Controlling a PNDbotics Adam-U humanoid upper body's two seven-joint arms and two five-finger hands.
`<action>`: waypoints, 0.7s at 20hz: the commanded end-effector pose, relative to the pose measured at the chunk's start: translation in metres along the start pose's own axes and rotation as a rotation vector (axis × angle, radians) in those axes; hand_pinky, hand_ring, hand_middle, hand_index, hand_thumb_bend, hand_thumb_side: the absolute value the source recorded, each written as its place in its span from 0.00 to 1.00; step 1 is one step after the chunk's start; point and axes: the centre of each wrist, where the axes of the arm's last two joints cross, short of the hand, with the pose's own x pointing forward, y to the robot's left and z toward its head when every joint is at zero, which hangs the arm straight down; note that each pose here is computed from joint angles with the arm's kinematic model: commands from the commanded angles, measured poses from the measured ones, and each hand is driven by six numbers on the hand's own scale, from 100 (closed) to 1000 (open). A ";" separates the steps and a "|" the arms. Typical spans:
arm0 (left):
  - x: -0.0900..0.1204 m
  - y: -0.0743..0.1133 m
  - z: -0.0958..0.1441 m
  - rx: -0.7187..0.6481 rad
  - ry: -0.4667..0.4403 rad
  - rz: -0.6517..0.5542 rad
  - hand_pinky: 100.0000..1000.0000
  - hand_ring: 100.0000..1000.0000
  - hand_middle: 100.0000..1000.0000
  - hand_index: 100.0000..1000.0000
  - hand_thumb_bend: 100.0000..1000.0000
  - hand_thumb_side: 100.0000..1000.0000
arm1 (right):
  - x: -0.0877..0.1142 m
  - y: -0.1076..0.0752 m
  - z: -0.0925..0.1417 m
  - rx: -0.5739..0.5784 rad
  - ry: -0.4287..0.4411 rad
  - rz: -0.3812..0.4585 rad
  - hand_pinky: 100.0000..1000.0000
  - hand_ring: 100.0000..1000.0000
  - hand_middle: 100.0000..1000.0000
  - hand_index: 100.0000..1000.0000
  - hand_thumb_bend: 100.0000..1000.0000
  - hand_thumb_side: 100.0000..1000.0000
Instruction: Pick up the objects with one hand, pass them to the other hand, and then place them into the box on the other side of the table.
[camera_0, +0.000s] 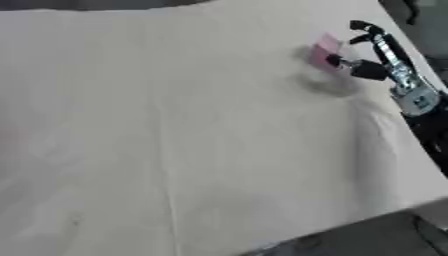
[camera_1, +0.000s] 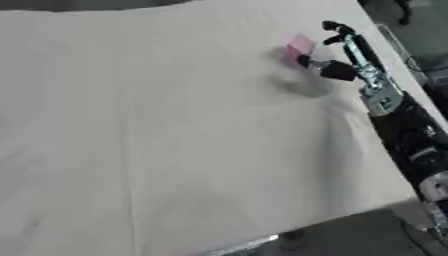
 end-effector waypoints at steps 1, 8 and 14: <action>0.004 0.004 -0.006 0.001 -0.032 -0.006 1.00 0.75 0.48 0.88 0.00 0.52 | 0.004 -0.018 -0.008 -0.006 -0.019 0.040 0.97 0.74 0.81 0.93 0.58 0.57; 0.005 0.003 -0.007 -0.003 -0.028 0.001 1.00 0.75 0.48 0.88 0.00 0.52 | 0.005 -0.011 -0.008 0.010 -0.013 0.047 0.95 0.70 0.73 0.89 0.52 0.51; 0.005 0.002 -0.007 -0.005 -0.023 0.006 1.00 0.75 0.48 0.88 0.00 0.52 | 0.005 -0.008 -0.008 -0.029 -0.008 0.062 0.91 0.59 0.58 0.76 0.39 0.39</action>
